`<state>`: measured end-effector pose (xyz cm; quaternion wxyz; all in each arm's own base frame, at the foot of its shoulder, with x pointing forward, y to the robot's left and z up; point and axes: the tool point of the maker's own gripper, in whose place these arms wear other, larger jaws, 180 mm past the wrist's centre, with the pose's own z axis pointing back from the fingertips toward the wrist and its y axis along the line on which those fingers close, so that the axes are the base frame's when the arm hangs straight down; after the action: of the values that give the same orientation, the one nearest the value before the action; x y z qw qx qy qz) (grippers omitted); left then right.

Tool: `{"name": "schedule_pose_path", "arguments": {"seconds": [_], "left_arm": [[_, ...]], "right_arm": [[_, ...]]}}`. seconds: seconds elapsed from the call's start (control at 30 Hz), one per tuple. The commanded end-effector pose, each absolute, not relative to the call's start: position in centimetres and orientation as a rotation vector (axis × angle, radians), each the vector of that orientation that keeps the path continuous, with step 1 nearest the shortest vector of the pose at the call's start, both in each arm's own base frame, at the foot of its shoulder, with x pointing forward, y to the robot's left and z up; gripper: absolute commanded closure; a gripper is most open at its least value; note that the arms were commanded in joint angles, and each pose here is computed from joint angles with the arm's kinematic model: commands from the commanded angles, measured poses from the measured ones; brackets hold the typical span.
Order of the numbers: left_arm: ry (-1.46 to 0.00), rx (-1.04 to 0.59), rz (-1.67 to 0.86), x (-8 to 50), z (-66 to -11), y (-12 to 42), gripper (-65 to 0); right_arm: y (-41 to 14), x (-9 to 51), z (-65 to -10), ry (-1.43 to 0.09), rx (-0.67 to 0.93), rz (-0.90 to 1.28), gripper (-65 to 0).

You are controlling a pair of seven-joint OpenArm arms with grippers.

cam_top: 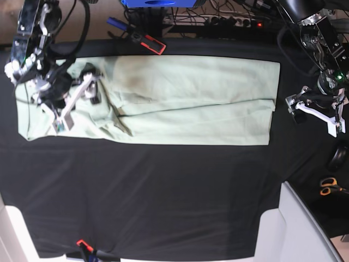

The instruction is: Fold the T-shirt properly

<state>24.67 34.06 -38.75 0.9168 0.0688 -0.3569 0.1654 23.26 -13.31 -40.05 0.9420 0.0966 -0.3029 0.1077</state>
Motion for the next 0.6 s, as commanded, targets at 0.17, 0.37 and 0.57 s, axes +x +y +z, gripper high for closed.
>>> {"name": "schedule_pose_path", "arguments": {"seconds": [0.17,0.37,0.57], "left_arm": [[-0.77,0.158,0.34,25.0,-37.8,34.8,-62.1],[-0.771,0.16,0.338,25.0,-37.7,34.8,-62.1],[-0.774,0.158,0.339,25.2,-37.7,34.8,-62.1]], "right_arm": [[-13.6,26.3,-40.2,-0.614,0.204,0.253,-46.0],[-14.2,28.2,-40.9,-0.6,0.21,0.248,-47.6],[-13.4,29.8,-41.2,-0.603,0.227,0.293,-39.9]]}}
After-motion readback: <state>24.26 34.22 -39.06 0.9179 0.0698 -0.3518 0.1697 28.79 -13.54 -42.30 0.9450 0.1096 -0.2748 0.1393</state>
